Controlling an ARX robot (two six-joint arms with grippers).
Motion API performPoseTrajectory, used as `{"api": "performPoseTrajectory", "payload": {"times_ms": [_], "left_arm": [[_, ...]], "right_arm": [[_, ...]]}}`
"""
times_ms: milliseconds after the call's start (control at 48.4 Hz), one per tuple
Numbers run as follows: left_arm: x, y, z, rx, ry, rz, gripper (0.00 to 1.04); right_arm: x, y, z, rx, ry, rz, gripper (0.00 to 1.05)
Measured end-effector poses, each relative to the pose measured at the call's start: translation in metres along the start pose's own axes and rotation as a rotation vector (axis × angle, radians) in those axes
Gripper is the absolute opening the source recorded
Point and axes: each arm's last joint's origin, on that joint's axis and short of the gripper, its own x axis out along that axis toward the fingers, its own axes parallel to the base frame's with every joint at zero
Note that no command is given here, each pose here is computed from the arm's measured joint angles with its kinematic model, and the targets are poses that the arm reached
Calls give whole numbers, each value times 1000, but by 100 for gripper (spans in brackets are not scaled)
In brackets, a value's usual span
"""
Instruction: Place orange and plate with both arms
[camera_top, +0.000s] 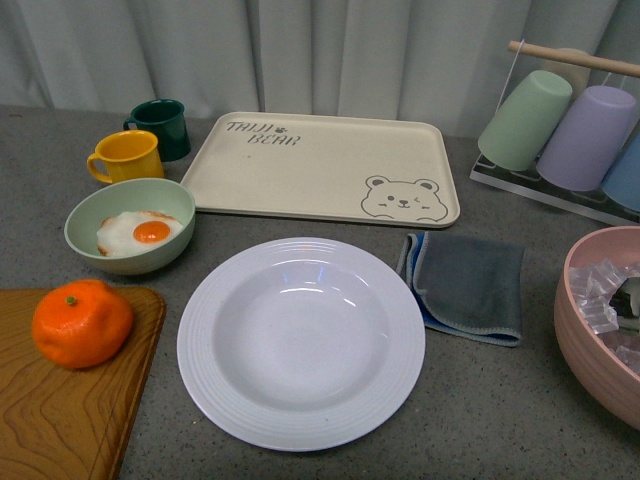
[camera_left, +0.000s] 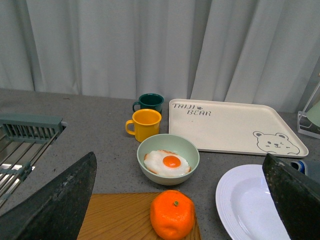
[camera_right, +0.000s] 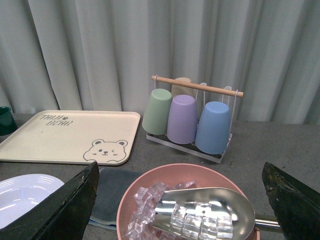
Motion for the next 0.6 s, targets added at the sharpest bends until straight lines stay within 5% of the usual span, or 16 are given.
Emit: {"api": "performPoseTrajectory", "payload": {"times_ms": [599], "left_arm": [[0, 0, 0, 0, 0, 0, 98]], "right_arm": [[0, 0, 0, 0, 0, 0, 95]]}}
